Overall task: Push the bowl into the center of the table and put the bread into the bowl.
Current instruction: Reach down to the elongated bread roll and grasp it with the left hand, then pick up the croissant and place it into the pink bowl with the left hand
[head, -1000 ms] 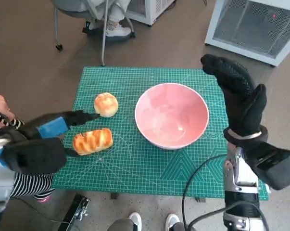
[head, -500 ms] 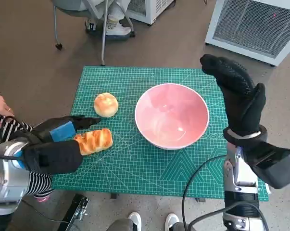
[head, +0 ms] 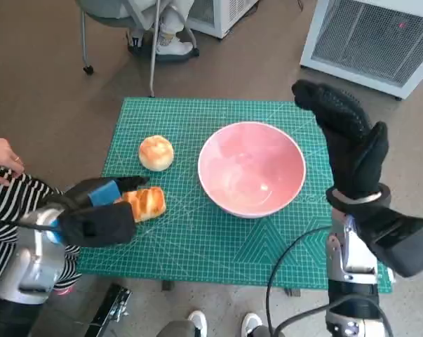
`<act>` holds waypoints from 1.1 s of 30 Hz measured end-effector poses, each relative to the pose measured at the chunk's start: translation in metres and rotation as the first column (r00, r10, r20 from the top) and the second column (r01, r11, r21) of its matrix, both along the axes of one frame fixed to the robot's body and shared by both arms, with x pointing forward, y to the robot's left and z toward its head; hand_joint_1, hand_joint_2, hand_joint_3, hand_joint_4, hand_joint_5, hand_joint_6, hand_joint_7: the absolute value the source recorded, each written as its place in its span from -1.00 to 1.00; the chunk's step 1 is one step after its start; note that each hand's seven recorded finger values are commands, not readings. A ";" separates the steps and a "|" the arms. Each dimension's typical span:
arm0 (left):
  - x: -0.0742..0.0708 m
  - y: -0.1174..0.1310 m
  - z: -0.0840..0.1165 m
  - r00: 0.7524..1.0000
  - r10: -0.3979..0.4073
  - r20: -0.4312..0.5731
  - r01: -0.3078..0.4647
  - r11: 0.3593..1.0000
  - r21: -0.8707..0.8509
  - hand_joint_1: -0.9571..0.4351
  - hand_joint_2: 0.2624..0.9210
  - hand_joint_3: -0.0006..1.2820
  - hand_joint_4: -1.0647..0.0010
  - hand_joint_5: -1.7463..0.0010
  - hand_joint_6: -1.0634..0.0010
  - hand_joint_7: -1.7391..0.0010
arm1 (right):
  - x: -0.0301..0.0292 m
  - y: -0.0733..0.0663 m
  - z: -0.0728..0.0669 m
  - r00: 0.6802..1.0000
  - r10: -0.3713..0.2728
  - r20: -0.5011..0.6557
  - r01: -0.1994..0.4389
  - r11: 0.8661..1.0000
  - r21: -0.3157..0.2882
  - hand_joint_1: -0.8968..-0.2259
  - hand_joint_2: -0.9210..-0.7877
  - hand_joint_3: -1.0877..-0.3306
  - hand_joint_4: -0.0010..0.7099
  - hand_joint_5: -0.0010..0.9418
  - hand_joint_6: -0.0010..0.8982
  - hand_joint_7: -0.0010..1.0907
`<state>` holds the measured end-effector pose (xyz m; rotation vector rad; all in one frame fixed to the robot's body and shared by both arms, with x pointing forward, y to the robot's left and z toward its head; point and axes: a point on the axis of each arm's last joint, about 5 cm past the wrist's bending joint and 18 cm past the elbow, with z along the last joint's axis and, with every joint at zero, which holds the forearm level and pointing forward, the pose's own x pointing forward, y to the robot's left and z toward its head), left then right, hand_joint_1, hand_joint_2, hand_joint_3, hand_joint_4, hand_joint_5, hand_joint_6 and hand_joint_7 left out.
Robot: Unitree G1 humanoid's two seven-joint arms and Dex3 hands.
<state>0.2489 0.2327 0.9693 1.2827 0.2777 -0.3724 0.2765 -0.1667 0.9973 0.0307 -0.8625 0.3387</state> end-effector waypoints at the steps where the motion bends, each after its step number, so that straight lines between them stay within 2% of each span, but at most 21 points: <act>1: 0.001 -0.001 -0.005 1.000 0.009 0.000 -0.009 1.000 0.013 0.11 0.64 -0.99 -0.05 0.63 0.01 0.79 | -0.0002 0.000 0.000 1.000 0.000 -0.001 0.000 1.000 0.000 -0.42 -1.00 0.11 -0.59 -0.99 -0.68 -0.38; 3: 0.001 -0.003 -0.012 1.000 0.014 -0.005 -0.014 1.000 0.026 0.18 0.66 -0.99 -0.08 0.32 0.05 0.49 | -0.0006 0.000 -0.001 1.000 -0.001 -0.004 0.001 1.000 0.000 -0.41 -1.00 0.12 -0.59 -0.99 -0.69 -0.38; 4: 0.001 -0.004 -0.014 1.000 0.010 0.009 -0.010 0.999 0.033 0.21 0.67 -0.99 -0.09 0.22 0.08 0.36 | -0.0009 -0.001 -0.002 1.000 -0.003 -0.006 0.003 1.000 0.000 -0.40 -1.00 0.11 -0.59 -0.99 -0.69 -0.37; 5: 0.001 -0.005 -0.014 1.000 0.007 0.020 -0.008 0.999 0.038 0.22 0.67 -1.00 -0.10 0.18 0.10 0.31 | -0.0011 -0.001 -0.002 1.000 -0.003 -0.008 0.003 1.000 0.000 -0.40 -1.00 0.11 -0.59 -0.99 -0.69 -0.37; 7: 0.002 -0.005 -0.014 0.999 0.005 0.040 -0.007 0.999 0.044 0.56 0.83 -0.96 -0.22 -0.09 0.09 0.13 | -0.0013 -0.001 -0.003 1.000 -0.003 -0.011 0.003 1.000 0.000 -0.39 -1.00 0.11 -0.59 -0.99 -0.70 -0.37; 8: 0.002 -0.005 -0.014 0.999 0.003 0.049 -0.005 0.999 0.045 0.49 0.89 -0.94 -0.29 -0.18 0.03 -0.02 | -0.0014 -0.001 -0.003 1.000 -0.004 -0.012 0.004 1.000 0.000 -0.39 -1.00 0.11 -0.59 -0.99 -0.70 -0.37; 12: 0.001 -0.006 -0.013 0.995 -0.021 0.094 0.017 0.999 0.042 0.41 0.92 -0.90 -0.40 -0.34 -0.15 -0.13 | -0.0016 -0.001 -0.004 1.000 -0.005 -0.013 0.005 1.000 0.000 -0.38 -1.00 0.12 -0.59 -0.99 -0.71 -0.37; 23: -0.004 -0.003 -0.016 0.987 -0.078 0.144 0.076 0.997 0.017 0.38 0.81 -0.83 -0.50 -0.35 -0.33 -0.11 | -0.0016 -0.001 -0.004 1.000 -0.005 -0.015 0.005 1.000 0.000 -0.37 -1.00 0.09 -0.59 -1.00 -0.73 -0.36; 26: -0.005 -0.001 -0.014 0.985 -0.077 0.157 0.077 0.997 0.005 0.38 0.58 -0.63 -0.54 -0.32 -0.32 -0.16 | -0.0015 -0.001 -0.004 1.000 -0.006 -0.016 0.006 1.000 0.000 -0.37 -1.00 0.09 -0.59 -1.00 -0.74 -0.36; 29: -0.007 0.001 -0.011 0.981 -0.077 0.178 0.081 0.997 -0.014 0.38 0.53 -0.59 -0.56 -0.27 -0.29 -0.21 | -0.0016 -0.001 -0.004 1.000 -0.006 -0.017 0.006 1.000 0.000 -0.37 -1.00 0.09 -0.60 -1.00 -0.74 -0.35; 33: -0.008 0.001 -0.003 0.968 -0.091 0.233 0.100 0.995 -0.028 0.38 0.57 -0.60 -0.55 -0.23 -0.24 -0.29 | -0.0016 -0.001 -0.005 1.000 -0.006 -0.017 0.006 1.000 0.000 -0.37 -1.00 0.09 -0.60 -1.00 -0.74 -0.35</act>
